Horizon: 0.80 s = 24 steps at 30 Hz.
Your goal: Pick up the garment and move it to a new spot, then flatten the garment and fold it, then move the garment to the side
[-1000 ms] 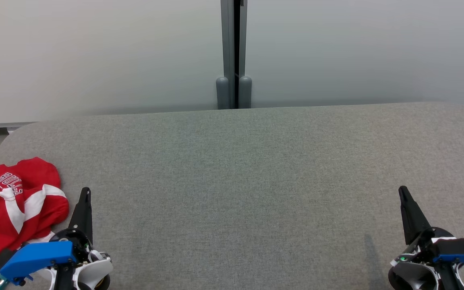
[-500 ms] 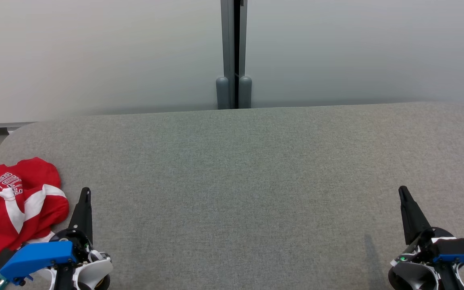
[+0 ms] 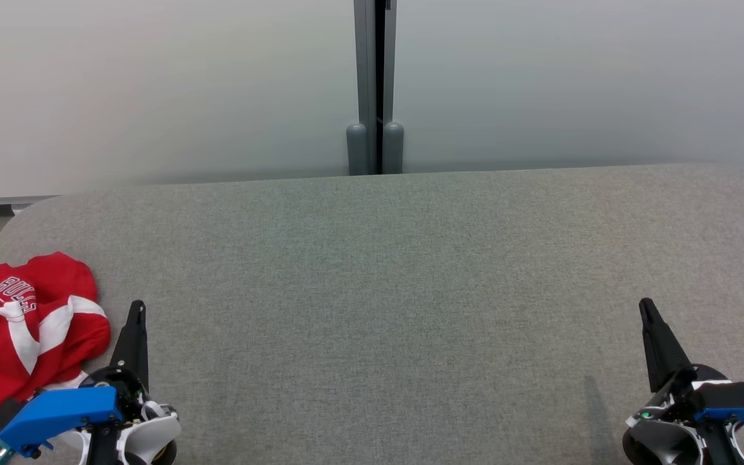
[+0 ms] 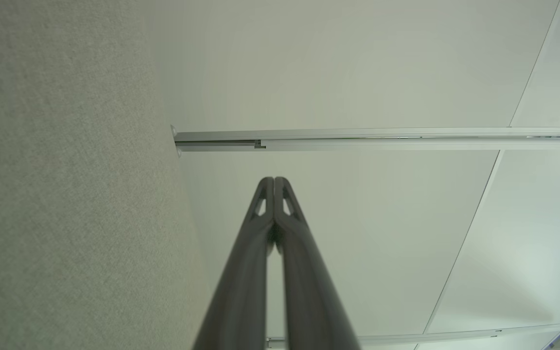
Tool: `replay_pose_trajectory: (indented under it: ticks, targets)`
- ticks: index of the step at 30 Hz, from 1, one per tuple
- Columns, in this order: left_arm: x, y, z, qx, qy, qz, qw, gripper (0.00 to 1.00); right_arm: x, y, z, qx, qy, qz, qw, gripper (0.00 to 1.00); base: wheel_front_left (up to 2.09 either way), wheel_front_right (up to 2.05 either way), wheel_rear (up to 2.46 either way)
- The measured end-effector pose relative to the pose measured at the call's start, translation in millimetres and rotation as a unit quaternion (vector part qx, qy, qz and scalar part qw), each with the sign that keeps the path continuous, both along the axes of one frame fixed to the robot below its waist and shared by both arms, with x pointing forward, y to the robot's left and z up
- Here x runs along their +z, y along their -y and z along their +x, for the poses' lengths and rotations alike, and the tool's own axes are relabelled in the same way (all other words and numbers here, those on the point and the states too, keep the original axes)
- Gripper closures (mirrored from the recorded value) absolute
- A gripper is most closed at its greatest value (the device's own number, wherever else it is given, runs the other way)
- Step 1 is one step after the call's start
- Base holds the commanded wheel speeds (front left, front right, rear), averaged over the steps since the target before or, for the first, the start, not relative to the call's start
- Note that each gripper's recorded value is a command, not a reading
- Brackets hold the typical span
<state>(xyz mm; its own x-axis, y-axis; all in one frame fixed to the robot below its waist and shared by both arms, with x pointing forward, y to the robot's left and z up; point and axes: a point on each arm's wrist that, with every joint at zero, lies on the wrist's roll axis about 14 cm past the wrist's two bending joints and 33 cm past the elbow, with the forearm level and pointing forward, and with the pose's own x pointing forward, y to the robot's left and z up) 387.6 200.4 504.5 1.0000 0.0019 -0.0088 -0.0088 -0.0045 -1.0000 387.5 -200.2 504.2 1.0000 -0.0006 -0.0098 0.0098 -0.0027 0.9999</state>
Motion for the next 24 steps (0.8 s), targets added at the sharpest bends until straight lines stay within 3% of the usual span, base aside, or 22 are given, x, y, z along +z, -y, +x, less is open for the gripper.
replay_pose_trajectory:
  ticks: [24]
  targets:
    - [0.0, 0.0, 0.0, 0.0, 0.0, 0.0, 1.0, 1.0, 0.0, 0.0, 0.0, 0.0, 0.0, 0.0, 1.0, 1.0, 0.0, 0.0, 0.0]
